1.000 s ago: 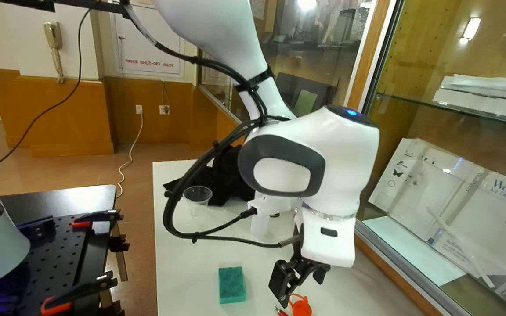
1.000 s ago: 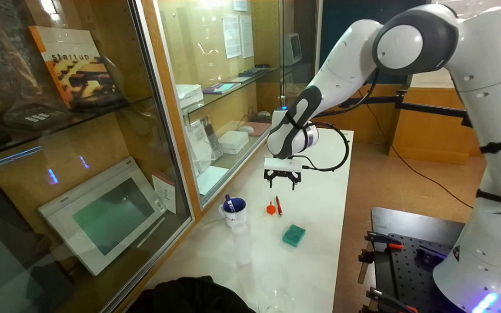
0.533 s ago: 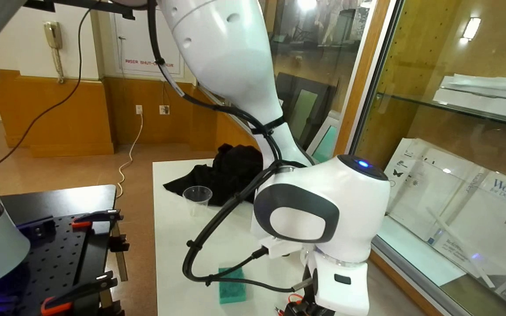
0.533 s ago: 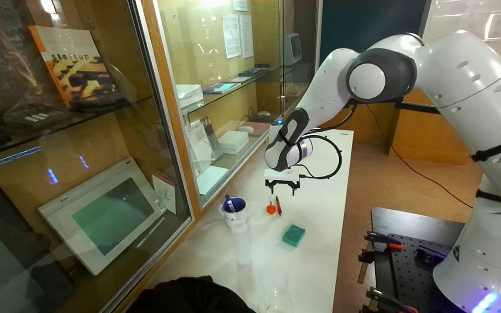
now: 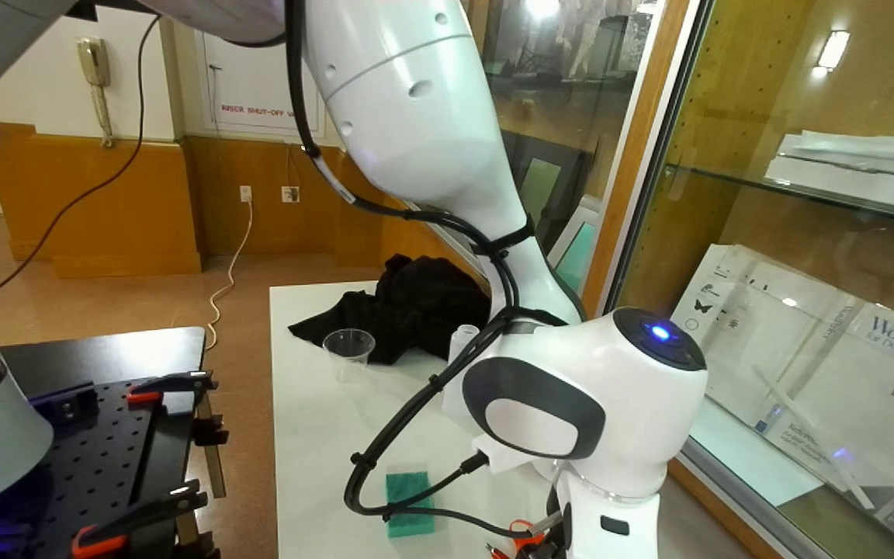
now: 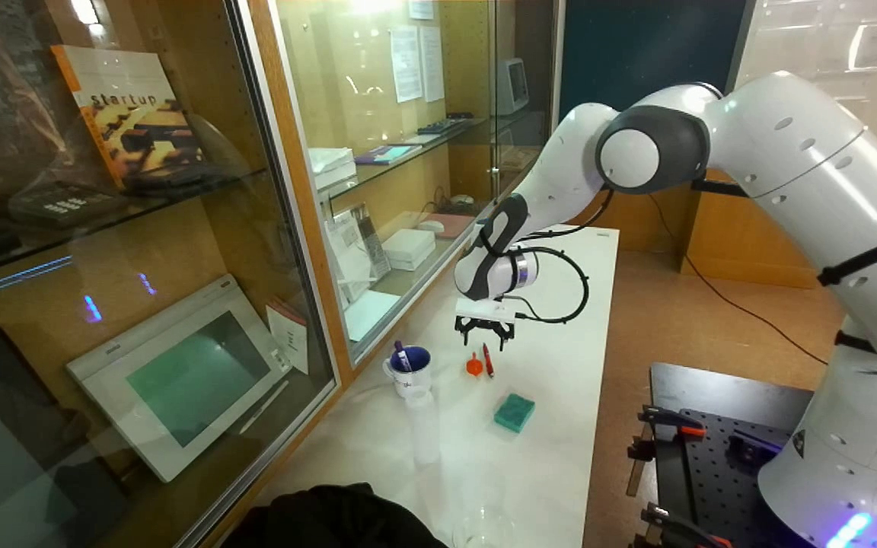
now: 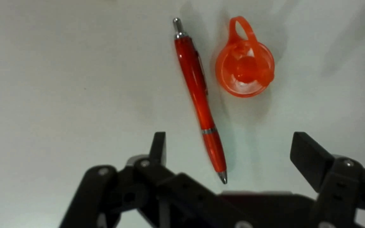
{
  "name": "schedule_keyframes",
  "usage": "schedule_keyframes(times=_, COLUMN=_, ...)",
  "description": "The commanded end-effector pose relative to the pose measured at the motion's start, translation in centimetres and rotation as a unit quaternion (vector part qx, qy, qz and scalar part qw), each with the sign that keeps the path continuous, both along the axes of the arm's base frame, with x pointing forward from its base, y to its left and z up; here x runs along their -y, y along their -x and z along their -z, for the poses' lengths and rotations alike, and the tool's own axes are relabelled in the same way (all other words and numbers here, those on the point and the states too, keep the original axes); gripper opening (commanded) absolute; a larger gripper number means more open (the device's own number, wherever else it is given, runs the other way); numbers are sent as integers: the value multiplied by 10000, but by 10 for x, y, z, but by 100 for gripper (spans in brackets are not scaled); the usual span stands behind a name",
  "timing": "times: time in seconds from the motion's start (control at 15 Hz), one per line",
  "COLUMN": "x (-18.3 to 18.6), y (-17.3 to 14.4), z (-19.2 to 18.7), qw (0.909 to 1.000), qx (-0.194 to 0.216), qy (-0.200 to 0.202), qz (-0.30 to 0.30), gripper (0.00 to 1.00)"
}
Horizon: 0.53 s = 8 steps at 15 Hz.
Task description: Move the pen closer to you
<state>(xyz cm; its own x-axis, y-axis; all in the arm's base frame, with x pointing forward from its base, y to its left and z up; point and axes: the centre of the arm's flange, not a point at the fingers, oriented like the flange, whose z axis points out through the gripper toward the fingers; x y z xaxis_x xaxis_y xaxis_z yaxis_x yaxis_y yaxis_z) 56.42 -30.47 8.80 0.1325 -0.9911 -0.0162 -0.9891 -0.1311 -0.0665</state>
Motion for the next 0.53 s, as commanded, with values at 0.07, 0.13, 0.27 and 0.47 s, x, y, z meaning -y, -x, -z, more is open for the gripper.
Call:
schedule_keyframes(times=0.07, x=2, y=-7, z=11, qw=9999, qx=88, qy=-95, qz=105, gripper=100)
schedule_keyframes(times=0.13, x=1, y=-7, z=13, qw=9999, qx=73, qy=-92, qz=107, gripper=100)
schedule_keyframes(times=0.27, x=0, y=-6, z=17, qw=9999, qx=27, qy=-85, qz=101, gripper=100)
schedule_keyframes(times=0.47, x=-2, y=-6, z=22, qw=9999, qx=-3, qy=-85, qz=90, gripper=68)
